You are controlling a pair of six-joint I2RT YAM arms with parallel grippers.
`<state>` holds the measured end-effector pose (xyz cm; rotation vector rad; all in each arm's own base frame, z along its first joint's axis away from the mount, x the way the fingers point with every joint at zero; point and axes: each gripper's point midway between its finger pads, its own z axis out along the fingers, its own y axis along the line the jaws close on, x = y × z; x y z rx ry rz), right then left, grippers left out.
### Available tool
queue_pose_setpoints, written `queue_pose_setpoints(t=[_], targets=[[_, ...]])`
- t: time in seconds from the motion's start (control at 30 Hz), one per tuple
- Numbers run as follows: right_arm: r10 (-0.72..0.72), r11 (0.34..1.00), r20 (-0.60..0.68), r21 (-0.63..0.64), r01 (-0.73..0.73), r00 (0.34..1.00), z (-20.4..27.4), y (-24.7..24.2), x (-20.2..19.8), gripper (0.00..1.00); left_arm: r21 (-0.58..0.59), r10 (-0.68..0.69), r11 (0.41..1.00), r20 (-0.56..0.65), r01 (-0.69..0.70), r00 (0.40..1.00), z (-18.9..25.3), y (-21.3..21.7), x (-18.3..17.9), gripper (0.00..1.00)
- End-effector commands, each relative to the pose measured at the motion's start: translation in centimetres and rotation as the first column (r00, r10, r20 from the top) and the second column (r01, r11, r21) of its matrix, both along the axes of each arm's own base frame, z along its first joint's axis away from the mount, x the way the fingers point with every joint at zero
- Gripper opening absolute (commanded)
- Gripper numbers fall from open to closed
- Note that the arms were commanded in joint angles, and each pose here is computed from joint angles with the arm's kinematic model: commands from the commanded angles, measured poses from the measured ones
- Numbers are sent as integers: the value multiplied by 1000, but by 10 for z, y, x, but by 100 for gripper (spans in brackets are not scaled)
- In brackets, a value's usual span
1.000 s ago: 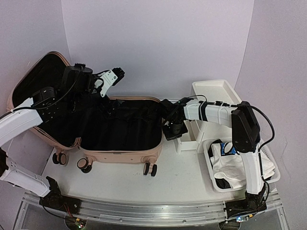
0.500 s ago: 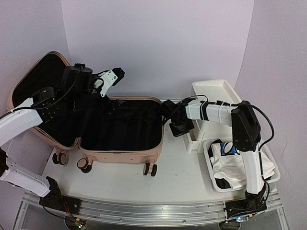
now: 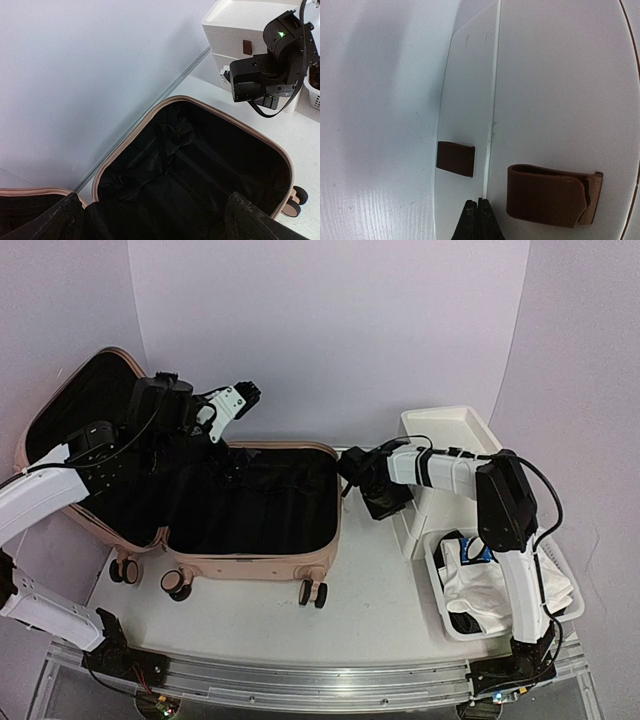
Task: Open, take out, and arrange the luggage
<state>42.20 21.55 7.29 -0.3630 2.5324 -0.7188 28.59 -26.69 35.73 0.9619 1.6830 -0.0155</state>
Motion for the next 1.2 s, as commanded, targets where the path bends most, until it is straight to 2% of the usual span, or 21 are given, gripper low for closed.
queue_pose_setpoints(t=[0.0, 0.1, 0.13, 0.23, 0.33, 0.43, 0.53, 0.6, 0.77, 0.87, 1.03, 1.17], targets=[[-13, 999, -24, -37, 12, 1000, 8, -12, 8, 0, -56, 8, 998, 46, -5, 999, 22, 0, 3, 100], [32, 998, -44, 50, -30, 999, 26, 3, 2, 0, -47, 11, 999, 40, -9, 999, 17, -1, 4, 100], [55, 994, -49, 92, -50, 997, 36, 9, -2, 3, -48, 12, 999, 38, -10, 999, 17, -2, 5, 99], [157, 952, -56, 275, -136, 986, 72, 34, -16, 19, -55, 12, 998, 36, -10, 999, 19, -5, 7, 99], [276, 876, 3, 411, -253, 961, 120, 53, -27, 36, -80, 21, 997, 34, -18, 999, 25, -4, 10, 100], [352, 811, 92, 468, -352, 932, 171, 58, -39, 50, -134, 19, 991, 28, -15, 999, 38, -4, 10, 100], [399, 752, 208, 483, -448, 893, 227, 52, -53, 57, -204, 10, 979, 8, -8, 1000, 50, -3, 13, 100], [401, 740, 274, 465, -486, 874, 256, 41, -62, 62, -285, 5, 958, -20, -11, 1000, 63, 2, 17, 100], [339, 815, 424, 314, -488, 840, 313, -17, -78, 77, -482, 38, 875, -30, -47, 999, 121, 42, 31, 100], [261, 870, 506, 246, -428, 822, 339, -62, -92, 96, -540, 110, 839, 50, -66, 993, 162, 73, 26, 100], [164, 922, 600, 189, -337, 783, 371, -118, -122, 98, -582, 194, 812, 185, -52, 963, 216, 109, 0, 100], [92, 936, 662, 197, -291, 743, 389, -147, -145, 98, -622, 292, 778, 232, -89, 928, 237, 141, -21, 100]])
